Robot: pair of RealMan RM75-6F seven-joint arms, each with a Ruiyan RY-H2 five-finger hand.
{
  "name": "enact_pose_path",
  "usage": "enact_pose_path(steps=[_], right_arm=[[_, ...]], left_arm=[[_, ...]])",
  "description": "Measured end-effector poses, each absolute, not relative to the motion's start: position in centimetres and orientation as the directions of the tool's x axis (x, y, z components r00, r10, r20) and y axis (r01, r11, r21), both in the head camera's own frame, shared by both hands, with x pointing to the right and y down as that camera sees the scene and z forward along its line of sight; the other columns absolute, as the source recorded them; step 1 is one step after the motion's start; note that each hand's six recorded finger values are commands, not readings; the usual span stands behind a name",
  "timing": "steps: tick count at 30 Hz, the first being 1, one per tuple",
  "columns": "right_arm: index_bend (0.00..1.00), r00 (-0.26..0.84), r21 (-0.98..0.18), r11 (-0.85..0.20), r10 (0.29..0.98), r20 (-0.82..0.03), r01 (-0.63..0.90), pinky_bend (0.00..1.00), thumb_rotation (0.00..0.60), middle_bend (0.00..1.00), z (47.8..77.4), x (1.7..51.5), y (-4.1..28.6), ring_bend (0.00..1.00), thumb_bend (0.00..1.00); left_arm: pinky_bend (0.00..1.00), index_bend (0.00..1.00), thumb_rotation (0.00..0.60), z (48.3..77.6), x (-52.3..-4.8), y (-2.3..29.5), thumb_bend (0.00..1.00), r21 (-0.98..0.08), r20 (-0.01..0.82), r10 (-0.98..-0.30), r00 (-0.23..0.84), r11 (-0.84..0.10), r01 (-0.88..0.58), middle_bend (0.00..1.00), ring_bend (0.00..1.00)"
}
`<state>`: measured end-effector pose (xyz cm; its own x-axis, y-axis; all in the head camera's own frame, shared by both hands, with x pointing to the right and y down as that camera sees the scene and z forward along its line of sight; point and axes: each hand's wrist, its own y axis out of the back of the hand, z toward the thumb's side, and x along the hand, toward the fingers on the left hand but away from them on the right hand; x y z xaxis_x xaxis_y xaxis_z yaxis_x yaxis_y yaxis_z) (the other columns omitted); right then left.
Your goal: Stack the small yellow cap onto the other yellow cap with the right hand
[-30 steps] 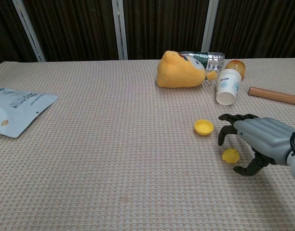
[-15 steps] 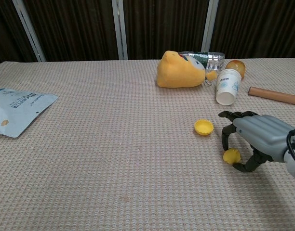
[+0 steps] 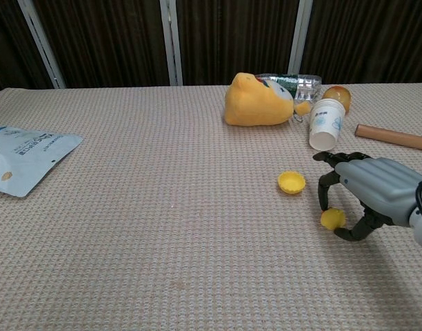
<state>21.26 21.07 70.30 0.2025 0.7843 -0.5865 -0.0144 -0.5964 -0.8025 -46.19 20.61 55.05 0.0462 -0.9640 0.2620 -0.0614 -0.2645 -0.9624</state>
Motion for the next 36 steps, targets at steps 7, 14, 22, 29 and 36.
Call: enact_pose_path(steps=[7,14,22,29,36], right_arm=[[0.55,0.227,-0.827,-0.562,0.803,-0.552,-0.02,0.0,0.6,0.0,69.6,20.0,19.2,0.0,0.23],[0.55,0.219,-0.831,-0.555,0.808,-0.547,-0.026,0.0,0.6,0.0,70.3,19.3,17.5,0.0,0.23],[0.55,0.209,-0.828,-0.558,0.805,-0.555,-0.05,0.0,0.6,0.0,71.8,18.9,16.0,0.01,0.23],[0.55,0.204,-0.822,-0.567,0.8,-0.564,-0.052,0.0,0.6,0.0,73.0,18.6,14.7,0.01,0.23],[0.55,0.21,-0.821,-0.569,0.797,-0.566,-0.054,0.0,0.6,0.0,73.5,18.3,14.1,0.01,0.23]], left_arm=[[0.16,0.0,0.6,54.9,-46.0,20.6,0.0,-0.964,0.252,-0.966,0.055,-0.256,-0.067,0.0,0.0],[0.16,0.0,0.6,54.9,-45.3,20.7,0.0,-0.964,0.246,-0.965,0.087,-0.253,-0.079,0.0,0.0],[0.16,0.0,0.6,55.2,-44.4,21.0,0.0,-0.951,0.26,-0.958,0.119,-0.275,-0.141,0.0,0.0],[0.16,0.0,0.6,55.2,-43.8,20.9,0.0,-0.951,0.257,-0.956,0.142,-0.276,-0.141,0.0,0.0],[0.16,0.0,0.6,55.3,-43.6,20.9,0.0,-0.95,0.26,-0.954,0.151,-0.281,-0.136,0.0,0.0]])
